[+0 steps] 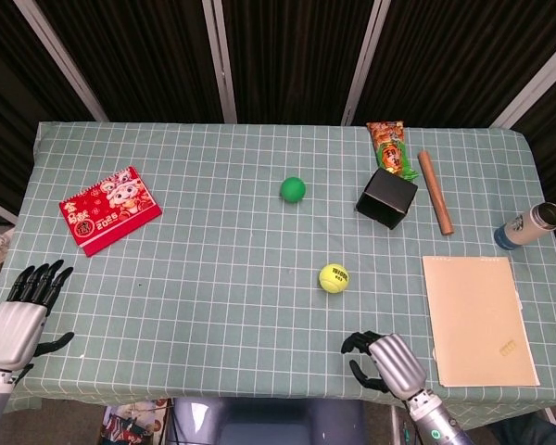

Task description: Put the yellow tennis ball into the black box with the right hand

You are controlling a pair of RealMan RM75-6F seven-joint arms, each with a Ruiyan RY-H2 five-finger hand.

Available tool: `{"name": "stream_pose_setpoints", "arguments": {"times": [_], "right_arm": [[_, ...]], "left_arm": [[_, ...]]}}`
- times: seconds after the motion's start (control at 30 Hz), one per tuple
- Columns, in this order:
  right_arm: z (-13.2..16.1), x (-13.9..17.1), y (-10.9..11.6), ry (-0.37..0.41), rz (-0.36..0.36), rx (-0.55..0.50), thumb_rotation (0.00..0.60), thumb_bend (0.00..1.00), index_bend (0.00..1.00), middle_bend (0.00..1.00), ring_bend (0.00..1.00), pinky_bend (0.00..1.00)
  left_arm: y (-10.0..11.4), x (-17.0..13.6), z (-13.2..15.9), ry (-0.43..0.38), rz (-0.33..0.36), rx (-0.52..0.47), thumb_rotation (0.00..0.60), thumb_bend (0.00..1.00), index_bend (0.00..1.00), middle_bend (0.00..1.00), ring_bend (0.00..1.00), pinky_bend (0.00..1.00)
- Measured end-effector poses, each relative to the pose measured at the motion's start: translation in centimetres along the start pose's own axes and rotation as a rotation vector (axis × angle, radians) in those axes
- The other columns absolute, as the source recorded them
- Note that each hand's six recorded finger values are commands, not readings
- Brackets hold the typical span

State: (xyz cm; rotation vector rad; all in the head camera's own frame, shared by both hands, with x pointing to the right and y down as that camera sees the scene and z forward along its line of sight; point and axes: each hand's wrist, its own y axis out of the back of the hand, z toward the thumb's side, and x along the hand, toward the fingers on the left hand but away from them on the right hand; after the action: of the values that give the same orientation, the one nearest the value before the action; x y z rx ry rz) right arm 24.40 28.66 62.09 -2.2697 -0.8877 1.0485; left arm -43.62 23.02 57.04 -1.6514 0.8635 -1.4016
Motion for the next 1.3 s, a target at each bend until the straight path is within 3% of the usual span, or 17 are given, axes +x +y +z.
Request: {"name": "stream_pose_setpoints", "arguments": {"times": [0.2,0.53,0.97,1.3], "right_arm": [[1.2,-2.0,-1.2,-0.005,-0.017,-0.045,0.600,0.55,0.44,0.48,0.50,0.73],[1.5,-5.5,-2.7,-0.001,0.027,-0.087,0.600,0.55,0.44,0.48,0.50,0.73],[-0.5,-8.2,-4.1,-0.022,0.042,-0.142,0.600,0.55,0.42,0.48,0.50,0.73],[-1.3,-10.6,-5.1,-0.018,0.046,-0.126,0.600,0.55,0.39,0.47,0.48,0.73]], "left_arm": [[-0.1,0.3,-0.1,0.001,-0.007,-0.003,0.600,0.09,0.00,0.00,0.00,0.00],[-0.1,0.5,-0.5,0.011,0.002,-0.009,0.600,0.09,0.00,0.00,0.00,0.00],[0.7,0.9,-0.5,-0.010,0.086,-0.021,0.600,0.09,0.00,0.00,0.00,0.00],[0.8,0.8,-0.8,0.001,0.095,-0.024,0.600,0.11,0.00,0.00,0.00,0.00]]}}
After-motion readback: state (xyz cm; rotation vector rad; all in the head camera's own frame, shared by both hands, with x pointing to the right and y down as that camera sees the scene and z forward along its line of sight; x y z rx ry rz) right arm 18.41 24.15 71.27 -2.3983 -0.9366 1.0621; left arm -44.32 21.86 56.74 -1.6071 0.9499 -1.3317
